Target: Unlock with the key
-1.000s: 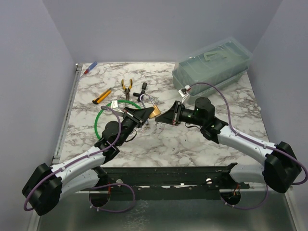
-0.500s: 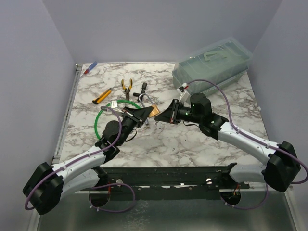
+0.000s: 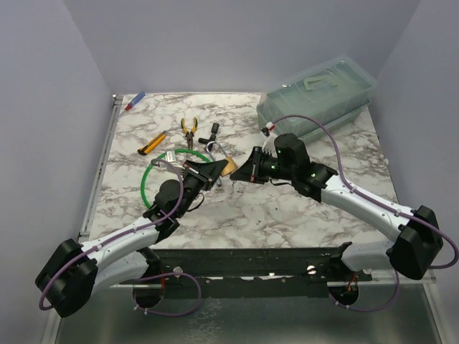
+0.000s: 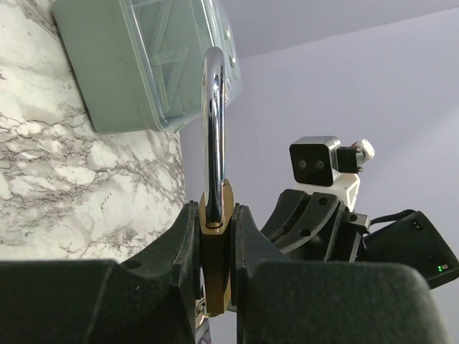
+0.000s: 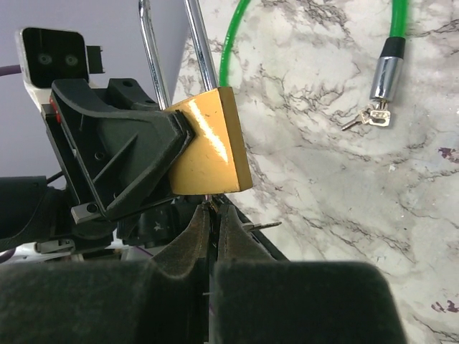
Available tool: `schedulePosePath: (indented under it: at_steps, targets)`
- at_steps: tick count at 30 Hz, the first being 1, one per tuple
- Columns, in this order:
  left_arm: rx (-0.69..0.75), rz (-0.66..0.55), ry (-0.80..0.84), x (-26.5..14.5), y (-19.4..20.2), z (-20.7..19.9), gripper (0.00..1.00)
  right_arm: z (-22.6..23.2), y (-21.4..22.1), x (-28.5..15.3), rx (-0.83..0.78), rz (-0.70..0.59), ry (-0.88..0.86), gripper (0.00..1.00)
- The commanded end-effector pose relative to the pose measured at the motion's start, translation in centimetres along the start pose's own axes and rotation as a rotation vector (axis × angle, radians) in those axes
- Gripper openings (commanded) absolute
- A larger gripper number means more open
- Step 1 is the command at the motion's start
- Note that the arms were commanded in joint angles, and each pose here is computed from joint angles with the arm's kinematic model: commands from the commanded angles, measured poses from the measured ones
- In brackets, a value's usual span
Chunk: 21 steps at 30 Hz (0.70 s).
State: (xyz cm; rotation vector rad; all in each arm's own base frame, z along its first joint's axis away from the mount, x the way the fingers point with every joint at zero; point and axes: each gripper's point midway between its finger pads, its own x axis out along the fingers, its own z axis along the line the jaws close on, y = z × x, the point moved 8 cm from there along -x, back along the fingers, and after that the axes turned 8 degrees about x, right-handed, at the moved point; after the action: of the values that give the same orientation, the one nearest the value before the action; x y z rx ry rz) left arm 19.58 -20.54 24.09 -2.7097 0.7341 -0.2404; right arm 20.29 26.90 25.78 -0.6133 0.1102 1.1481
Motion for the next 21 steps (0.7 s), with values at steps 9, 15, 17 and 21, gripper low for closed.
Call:
schedulePosePath:
  at_steps: [9,15,17,21]
  targets:
    - [0.010,-0.003,0.110,-0.1,-0.1,-1.7,0.00,-0.8,-1.7,0.9,-0.063,-0.131,0.161,0.00]
    - [0.029,-0.024,0.190,-0.9,-0.7,-2.9,0.00,0.1,-1.0,0.4,-0.032,-0.133,0.024,0.00]
    - [0.022,-0.038,0.256,-1.4,-0.9,-3.7,0.00,0.8,-0.9,0.1,-0.028,-0.129,-0.037,0.00]
    - [0.010,-0.030,0.338,-2.2,-1.0,-4.5,0.00,2.3,-1.0,-0.8,-0.030,-0.152,-0.170,0.00]
